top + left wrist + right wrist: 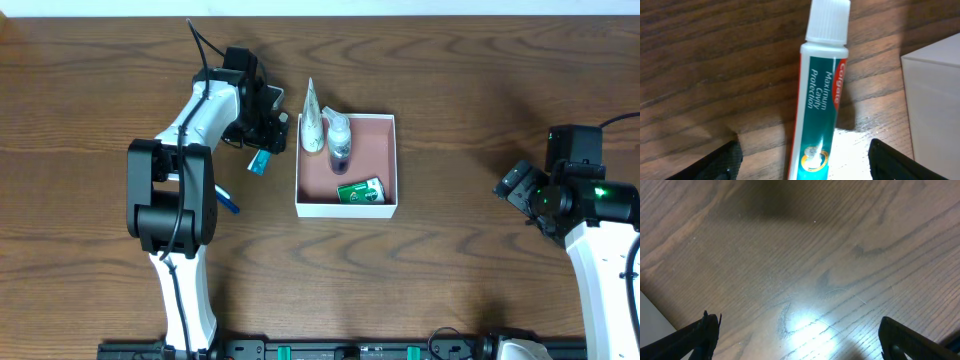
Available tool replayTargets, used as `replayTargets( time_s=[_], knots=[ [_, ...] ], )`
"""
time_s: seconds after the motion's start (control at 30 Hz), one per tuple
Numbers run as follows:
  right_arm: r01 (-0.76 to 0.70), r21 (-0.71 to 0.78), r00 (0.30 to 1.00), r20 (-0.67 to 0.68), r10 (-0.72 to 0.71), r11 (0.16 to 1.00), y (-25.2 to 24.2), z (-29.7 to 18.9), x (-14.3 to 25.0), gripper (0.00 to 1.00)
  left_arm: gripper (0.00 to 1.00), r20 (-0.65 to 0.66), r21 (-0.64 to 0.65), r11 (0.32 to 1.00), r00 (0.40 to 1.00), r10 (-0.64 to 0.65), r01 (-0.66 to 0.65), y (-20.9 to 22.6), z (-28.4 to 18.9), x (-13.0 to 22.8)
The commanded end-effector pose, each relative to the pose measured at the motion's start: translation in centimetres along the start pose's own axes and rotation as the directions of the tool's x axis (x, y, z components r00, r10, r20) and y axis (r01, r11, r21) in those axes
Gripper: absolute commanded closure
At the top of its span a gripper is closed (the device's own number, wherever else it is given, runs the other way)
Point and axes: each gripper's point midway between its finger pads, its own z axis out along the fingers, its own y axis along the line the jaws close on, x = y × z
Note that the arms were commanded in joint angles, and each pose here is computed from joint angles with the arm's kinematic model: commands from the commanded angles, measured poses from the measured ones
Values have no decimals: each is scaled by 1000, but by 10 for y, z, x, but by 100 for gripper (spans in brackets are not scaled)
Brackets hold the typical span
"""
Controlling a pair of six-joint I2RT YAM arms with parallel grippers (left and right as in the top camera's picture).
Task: Pack container
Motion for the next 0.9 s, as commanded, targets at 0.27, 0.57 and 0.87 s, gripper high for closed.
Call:
replayTargets(
  time_s=[0.27,0.57,0.87],
  knots=[
    [-24,4,1000,7,24,1000,-2,-1,-3,1,38,-35,-25,1000,999,3,-4,7,17,6],
    [-24,4,1000,7,24,1000,-2,-1,-3,1,39,-52,-99,995,999,6,-11,19,16,9],
    [-24,4,1000,7,24,1000,-2,-1,-3,1,39,-66,-150,988,998,14,-24,24,15,10]
  ],
)
